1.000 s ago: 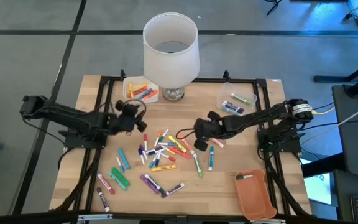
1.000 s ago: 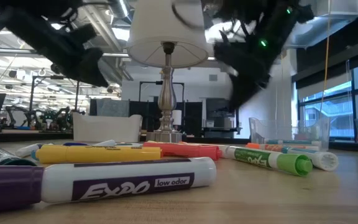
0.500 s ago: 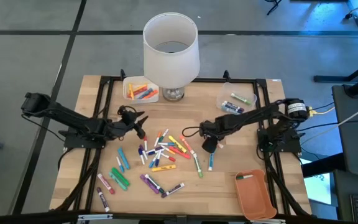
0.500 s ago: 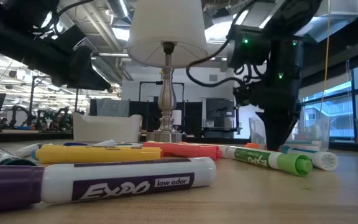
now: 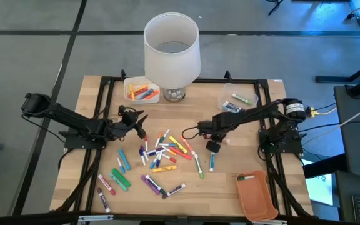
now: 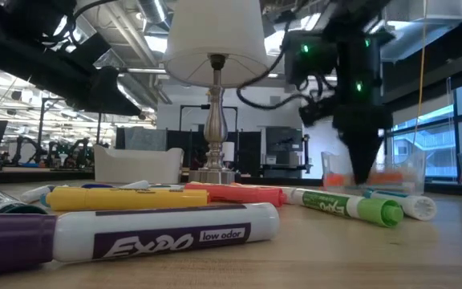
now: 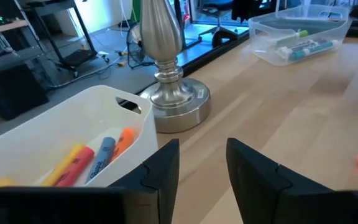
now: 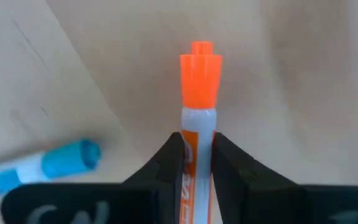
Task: Pick & Place Markers
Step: Put the thick orange dry erase marker into the transparent bin
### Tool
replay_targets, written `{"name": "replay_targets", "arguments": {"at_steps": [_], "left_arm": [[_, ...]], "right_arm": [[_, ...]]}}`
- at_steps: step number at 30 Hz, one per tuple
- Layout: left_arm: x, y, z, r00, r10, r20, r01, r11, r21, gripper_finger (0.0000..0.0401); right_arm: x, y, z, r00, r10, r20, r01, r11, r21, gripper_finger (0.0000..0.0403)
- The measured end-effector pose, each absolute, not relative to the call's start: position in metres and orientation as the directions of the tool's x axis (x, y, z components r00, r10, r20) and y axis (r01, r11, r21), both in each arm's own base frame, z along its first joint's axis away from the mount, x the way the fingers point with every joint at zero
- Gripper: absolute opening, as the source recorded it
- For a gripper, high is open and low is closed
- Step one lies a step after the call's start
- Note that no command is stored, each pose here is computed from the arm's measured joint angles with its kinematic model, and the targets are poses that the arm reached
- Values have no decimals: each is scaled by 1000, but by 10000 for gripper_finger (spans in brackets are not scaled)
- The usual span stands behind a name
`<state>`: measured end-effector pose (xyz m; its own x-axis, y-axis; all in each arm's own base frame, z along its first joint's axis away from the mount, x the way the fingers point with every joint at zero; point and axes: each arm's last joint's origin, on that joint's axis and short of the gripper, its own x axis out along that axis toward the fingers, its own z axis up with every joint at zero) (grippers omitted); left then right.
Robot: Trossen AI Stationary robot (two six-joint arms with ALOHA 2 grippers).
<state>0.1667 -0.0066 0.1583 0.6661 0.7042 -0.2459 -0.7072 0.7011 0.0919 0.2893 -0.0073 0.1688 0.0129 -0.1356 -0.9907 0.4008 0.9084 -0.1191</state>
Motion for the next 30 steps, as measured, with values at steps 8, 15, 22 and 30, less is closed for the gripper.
{"name": "replay_targets", "arguments": {"at_steps": [8, 15, 22, 30], "left_arm": [[165, -6, 154, 658, 699, -282, -698, 706, 122, 127], [164, -8, 149, 685, 648, -334, -648, 751, 127, 127], [164, -8, 149, 687, 645, -336, -654, 749, 101, 127], [164, -8, 149, 683, 649, -334, -667, 741, 76, 127]], "right_arm": [[269, -38, 213, -262, -515, -816, 361, 732, -578, 61], [251, -74, 209, -333, -623, -708, 371, 604, -706, 64], [234, -98, 194, -410, -673, -616, 380, 488, -786, 124], [249, -91, 193, -302, -621, -723, 512, 534, -673, 153]]}}
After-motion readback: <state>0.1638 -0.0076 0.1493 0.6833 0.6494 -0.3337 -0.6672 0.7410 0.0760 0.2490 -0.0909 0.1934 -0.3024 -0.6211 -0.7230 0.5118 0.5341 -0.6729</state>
